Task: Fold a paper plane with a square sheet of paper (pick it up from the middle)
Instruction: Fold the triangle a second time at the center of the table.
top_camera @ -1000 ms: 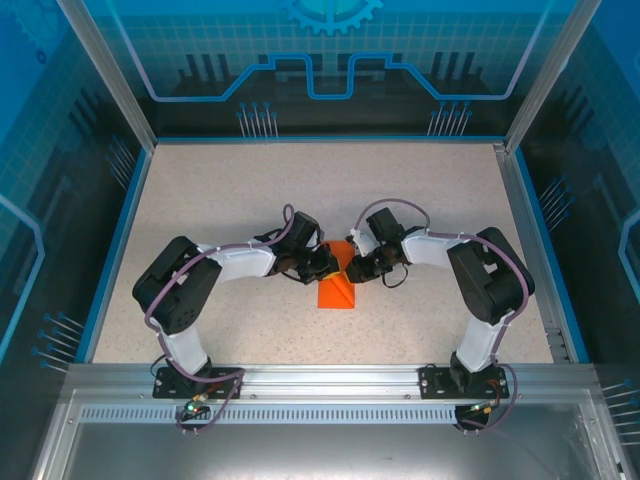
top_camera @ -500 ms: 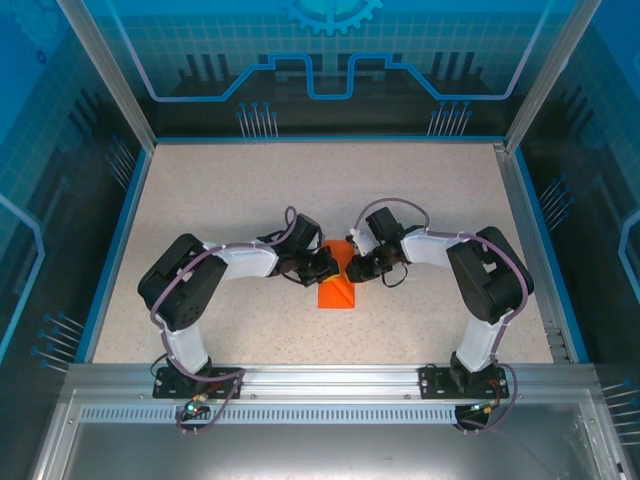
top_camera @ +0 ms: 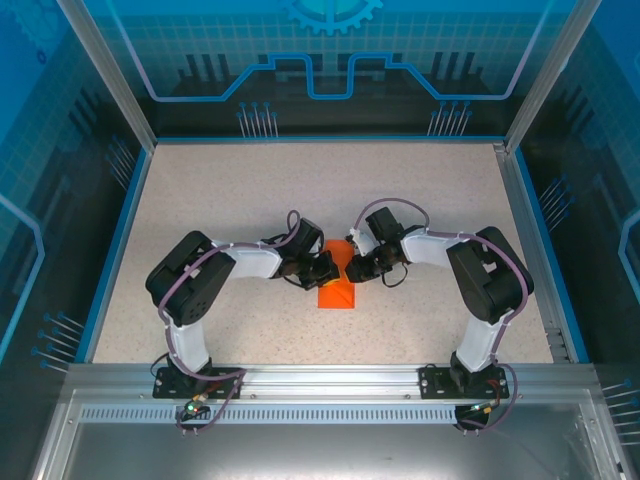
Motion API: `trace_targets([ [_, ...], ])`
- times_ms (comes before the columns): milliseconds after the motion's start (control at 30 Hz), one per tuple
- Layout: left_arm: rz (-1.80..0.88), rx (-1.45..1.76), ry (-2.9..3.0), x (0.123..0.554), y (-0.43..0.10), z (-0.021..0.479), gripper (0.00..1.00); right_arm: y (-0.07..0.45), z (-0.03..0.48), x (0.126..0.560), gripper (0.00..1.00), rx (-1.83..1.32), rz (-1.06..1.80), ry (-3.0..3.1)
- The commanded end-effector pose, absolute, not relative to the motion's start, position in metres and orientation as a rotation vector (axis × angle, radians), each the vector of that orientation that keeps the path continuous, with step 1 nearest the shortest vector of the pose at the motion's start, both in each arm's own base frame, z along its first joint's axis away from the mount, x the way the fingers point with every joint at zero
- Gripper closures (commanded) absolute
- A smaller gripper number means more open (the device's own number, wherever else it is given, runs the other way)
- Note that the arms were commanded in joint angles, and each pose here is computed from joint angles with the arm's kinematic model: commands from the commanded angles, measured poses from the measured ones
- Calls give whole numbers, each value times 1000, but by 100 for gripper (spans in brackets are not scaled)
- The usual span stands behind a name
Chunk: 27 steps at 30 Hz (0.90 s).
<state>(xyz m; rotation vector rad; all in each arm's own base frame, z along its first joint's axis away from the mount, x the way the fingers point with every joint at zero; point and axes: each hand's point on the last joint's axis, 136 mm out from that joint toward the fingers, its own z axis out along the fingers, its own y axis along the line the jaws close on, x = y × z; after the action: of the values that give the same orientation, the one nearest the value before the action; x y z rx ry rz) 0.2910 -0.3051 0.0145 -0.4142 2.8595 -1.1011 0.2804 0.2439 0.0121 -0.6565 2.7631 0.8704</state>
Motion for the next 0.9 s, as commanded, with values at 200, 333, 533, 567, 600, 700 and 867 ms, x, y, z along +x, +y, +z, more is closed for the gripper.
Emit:
trace_targets([
  [200, -1017, -402, 2911, 276, -299, -10, 93, 236, 1, 283, 86, -638, 818, 2802],
  [333, -1010, -398, 2900, 277, -298, -8, 93, 237, 3, 283, 81, -633, 837, 2801],
  [533, -982, -412, 2906, 276, -295, -12, 93, 230, 40, 285, 64, -549, 807, 2737],
  [567, -980, -418, 2907, 277, -295, -13, 93, 229, 47, 284, 63, -534, 811, 2721],
  [600, -978, -420, 2906, 277, -295, -13, 94, 226, 53, 282, 62, -518, 807, 2713],
  [700, -984, -429, 2901, 278, -295, -14, 93, 226, 63, 272, 60, -500, 844, 2712],
  [867, -982, -426, 2900, 278, -295, -13, 94, 254, 66, 231, 79, -611, 1043, 2722],
])
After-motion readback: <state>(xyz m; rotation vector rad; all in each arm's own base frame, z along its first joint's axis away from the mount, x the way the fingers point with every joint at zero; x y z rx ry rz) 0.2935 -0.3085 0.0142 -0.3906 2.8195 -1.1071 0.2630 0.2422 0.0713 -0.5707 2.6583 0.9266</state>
